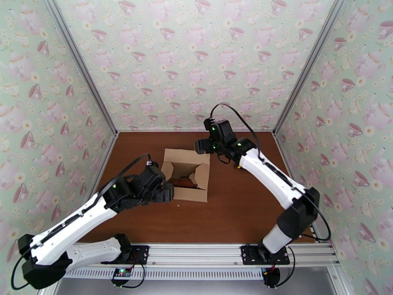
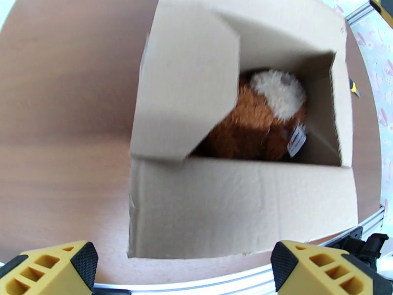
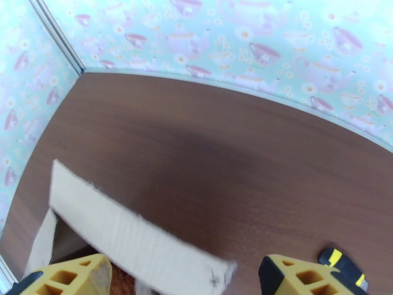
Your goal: Unpack the express box
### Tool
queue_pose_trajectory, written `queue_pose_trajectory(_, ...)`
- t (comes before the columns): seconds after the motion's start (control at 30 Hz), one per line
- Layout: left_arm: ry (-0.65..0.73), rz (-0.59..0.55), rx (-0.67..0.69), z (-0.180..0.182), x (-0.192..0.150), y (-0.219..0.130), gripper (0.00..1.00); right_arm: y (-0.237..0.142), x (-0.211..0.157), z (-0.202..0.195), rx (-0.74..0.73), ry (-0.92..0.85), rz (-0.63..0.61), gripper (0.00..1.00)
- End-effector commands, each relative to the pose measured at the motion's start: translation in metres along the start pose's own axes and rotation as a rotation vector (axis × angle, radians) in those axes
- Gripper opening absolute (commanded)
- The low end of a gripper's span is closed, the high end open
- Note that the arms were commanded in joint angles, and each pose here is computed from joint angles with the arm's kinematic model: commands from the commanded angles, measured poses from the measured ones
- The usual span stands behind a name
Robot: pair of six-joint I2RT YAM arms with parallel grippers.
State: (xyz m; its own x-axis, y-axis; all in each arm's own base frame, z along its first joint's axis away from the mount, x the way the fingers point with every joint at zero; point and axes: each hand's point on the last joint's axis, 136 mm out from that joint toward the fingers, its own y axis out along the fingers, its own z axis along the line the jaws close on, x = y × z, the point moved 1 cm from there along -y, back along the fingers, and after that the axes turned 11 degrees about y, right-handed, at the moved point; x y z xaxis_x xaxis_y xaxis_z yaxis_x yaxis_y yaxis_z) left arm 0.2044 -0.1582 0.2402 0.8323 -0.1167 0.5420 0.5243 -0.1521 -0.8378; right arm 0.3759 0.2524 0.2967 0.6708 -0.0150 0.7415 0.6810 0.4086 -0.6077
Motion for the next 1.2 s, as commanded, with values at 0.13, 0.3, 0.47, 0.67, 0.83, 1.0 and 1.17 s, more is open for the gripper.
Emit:
queue_pose_trajectory(0.13, 0.132, -0.008, 0.127, 0.003, 0.036, 0.027, 1.0, -0.022, -0.031, 0.003, -0.05, 0.02, -0.015, 0.84)
queue_pose_trajectory(0.3, 0.153, -0.011, 0.159, 0.006, 0.05, 0.045, 1.0, -0.023, -0.063, 0.001, -0.094, 0.035, 0.014, 0.84)
queue_pose_trajectory(0.47, 0.168, -0.004, 0.176, 0.006, 0.055, 0.059, 1.0, -0.018, -0.092, -0.005, -0.12, 0.06, 0.049, 0.84)
queue_pose_trajectory(0.67, 0.174, 0.01, 0.217, 0.013, 0.056, 0.071, 0.99, -0.007, -0.115, -0.01, -0.148, 0.059, 0.099, 0.84)
queue_pose_trajectory(0.83, 0.153, 0.005, 0.246, 0.025, 0.057, 0.067, 0.99, -0.003, -0.13, -0.018, -0.18, 0.056, 0.129, 0.84)
queue_pose_trajectory(1.0, 0.135, -0.01, 0.274, 0.041, 0.061, 0.057, 0.99, 0.001, -0.142, -0.027, -0.218, 0.049, 0.156, 0.84)
queue_pose_trajectory(1.17, 0.113, -0.033, 0.292, 0.054, 0.064, 0.044, 1.0, 0.0, -0.147, -0.031, -0.233, 0.049, 0.164, 0.83)
